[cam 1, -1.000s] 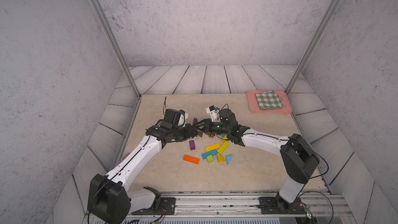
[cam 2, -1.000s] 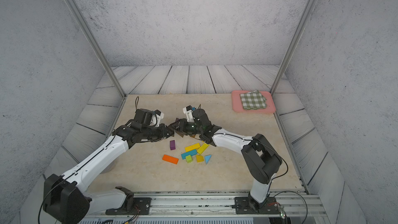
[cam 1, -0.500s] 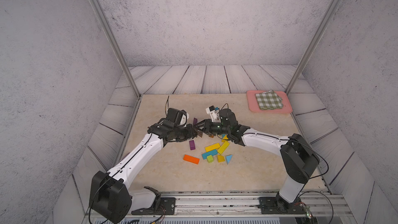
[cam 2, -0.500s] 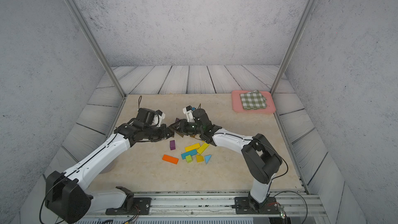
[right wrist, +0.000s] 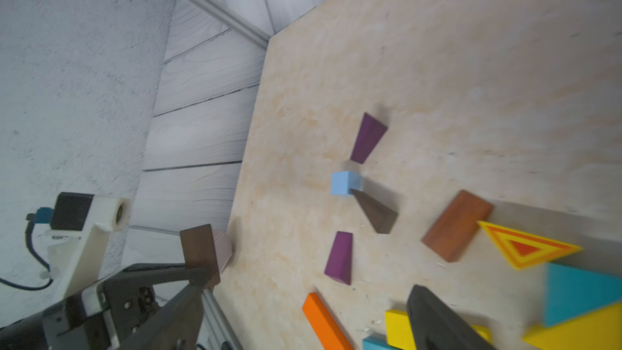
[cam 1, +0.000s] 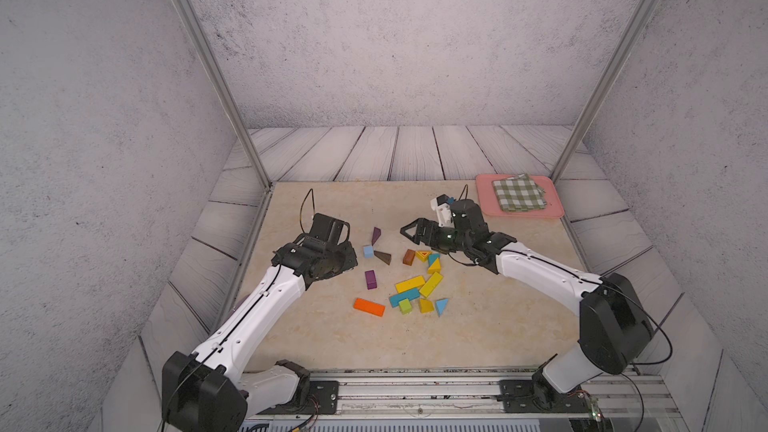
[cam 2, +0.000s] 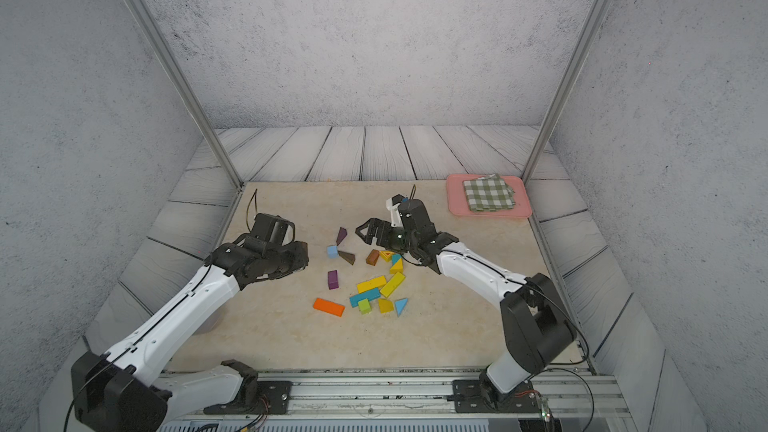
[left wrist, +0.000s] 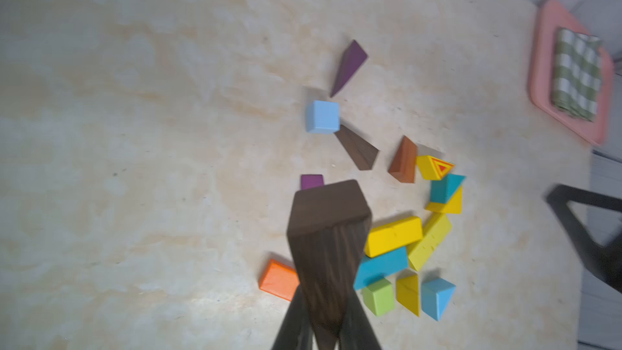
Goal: Assemble a small pinwheel with building blocks
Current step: Assemble the building block at the center of the board.
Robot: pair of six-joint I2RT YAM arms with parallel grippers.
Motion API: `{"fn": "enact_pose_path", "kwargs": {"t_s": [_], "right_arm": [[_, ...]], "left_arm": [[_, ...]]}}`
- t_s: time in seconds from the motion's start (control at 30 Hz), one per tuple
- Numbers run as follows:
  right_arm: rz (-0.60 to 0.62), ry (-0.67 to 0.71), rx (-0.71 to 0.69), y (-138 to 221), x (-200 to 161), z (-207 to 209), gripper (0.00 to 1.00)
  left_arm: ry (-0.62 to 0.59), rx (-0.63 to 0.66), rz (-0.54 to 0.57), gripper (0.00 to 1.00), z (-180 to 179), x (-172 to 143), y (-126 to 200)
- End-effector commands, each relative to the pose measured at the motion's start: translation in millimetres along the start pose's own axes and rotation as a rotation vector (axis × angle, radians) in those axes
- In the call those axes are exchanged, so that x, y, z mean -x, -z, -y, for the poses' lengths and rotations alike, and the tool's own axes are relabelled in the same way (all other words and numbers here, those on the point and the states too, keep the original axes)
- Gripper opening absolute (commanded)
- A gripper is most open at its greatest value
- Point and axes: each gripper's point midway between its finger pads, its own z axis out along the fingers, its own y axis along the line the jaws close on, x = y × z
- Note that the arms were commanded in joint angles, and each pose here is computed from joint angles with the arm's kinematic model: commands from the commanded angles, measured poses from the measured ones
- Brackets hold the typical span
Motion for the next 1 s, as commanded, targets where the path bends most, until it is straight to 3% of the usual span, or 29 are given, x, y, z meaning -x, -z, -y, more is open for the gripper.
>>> {"fn": "enact_pose_path", "kwargs": {"t_s": [0.0, 0.13, 0.3, 0.5, 0.97], "right_arm": [[0.043, 0.060, -0.184, 34.8, -6.6, 39.0, 0.99], [0.069, 0.087, -0.230, 56.3, -14.4, 54.2, 0.99], [0.058, 0.107, -0.255, 68.0, -25.0, 68.3, 0.99], [0.052, 0.127, -0.251, 71.6, -27.7, 73.7, 0.99], [0.028, 0.136, -0.243, 65.4, -32.7, 83.9, 0.99]], "left_arm": [[0.062, 0.177, 0.039, 0.00, -21.0, 24.1, -24.4], [0.098, 0.234, 0.041, 0.00, -13.7, 51.4, -66.5], [0.121, 0.348, -0.038, 0.00, -11.6, 77.8, -115.4], [0.163, 0.350, -0.072, 0.00, -6.1, 84.5, -159.9], [0.182, 0.317, -0.102, 0.00, 8.5, 78.1, -200.0]]}}
